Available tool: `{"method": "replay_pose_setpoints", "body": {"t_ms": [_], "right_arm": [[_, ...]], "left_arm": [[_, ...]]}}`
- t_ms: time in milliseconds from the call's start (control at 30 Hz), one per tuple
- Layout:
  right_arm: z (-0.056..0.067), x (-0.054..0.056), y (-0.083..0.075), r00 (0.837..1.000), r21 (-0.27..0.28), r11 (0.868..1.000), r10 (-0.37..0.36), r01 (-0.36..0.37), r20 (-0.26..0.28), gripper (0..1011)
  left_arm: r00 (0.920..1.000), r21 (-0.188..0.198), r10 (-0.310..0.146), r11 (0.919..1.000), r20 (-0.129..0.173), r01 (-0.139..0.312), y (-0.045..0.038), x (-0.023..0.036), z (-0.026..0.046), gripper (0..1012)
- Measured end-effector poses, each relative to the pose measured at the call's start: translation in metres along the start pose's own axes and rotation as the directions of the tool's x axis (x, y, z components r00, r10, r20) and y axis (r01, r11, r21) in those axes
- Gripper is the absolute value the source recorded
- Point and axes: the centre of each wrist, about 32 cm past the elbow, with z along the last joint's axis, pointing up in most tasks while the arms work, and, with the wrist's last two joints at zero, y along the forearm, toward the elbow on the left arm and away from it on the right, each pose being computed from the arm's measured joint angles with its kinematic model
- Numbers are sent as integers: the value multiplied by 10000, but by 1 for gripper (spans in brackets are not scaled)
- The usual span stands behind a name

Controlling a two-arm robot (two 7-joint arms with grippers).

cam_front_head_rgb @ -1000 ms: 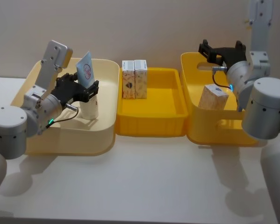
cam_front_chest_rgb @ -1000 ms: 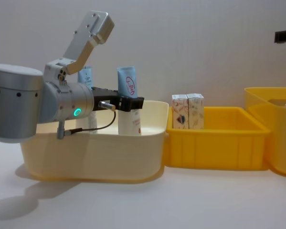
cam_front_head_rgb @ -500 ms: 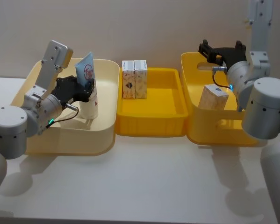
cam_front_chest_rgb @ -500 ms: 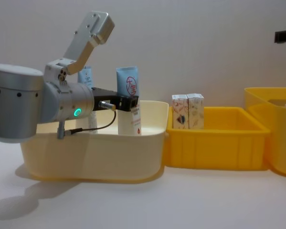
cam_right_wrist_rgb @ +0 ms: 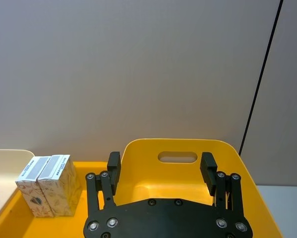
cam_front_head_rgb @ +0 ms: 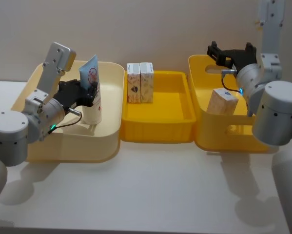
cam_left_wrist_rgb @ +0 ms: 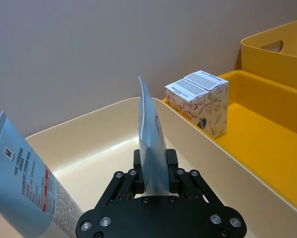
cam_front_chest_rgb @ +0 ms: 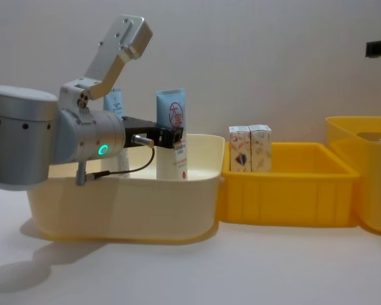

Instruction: Bimanual collaborative sorting of washing and personal care products

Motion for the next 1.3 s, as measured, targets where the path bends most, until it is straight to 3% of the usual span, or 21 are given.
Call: {"method": "replay_pose_setpoints", "body": {"t_ms": [533, 700, 800, 933, 1033, 1133, 1233, 1267, 1300], "right_arm": [[0, 0, 0, 10000, 0, 10000, 0, 0, -1, 1001], [0, 0, 0, 10000, 0, 10000, 0, 0, 0, 1001], [0, 0, 0, 10000, 0, 10000, 0, 0, -1, 1001], [0, 0, 0, 10000, 0, 10000, 0, 0, -1, 1001], [0, 0, 0, 10000, 0, 10000, 1, -1, -1, 1001], [0, 0, 0, 10000, 0, 10000, 0, 0, -1, 1001], [0, 0, 0, 10000, -1, 10000, 0, 0, -1, 1001], [0, 0, 0, 10000, 0, 10000, 1, -1, -1, 1001], [0, 0, 0, 10000, 1, 10000, 0, 0, -1, 1001]], "left_arm": [[10000, 42, 19, 10000, 76, -20, 6, 3, 10, 257], [9996, 173, 73, 9998, 285, -78, 24, 27, 69, 256], [9989, 245, 115, 9996, 446, -126, 35, 57, 146, 255], [9975, 207, 161, 9996, 687, -175, 43, 104, 299, 256], [9955, 88, 146, 9998, 940, -155, 49, 159, 479, 255], [9942, -9, 112, 9999, 1070, -112, 51, 186, 577, 256], [9924, -314, 62, 9995, 1227, -24, 49, 228, 747, 256], [9924, -314, 62, 9995, 1227, -24, 49, 228, 747, 255], [9920, -445, 32, 9990, 1262, 24, 47, 245, 805, 255]]}}
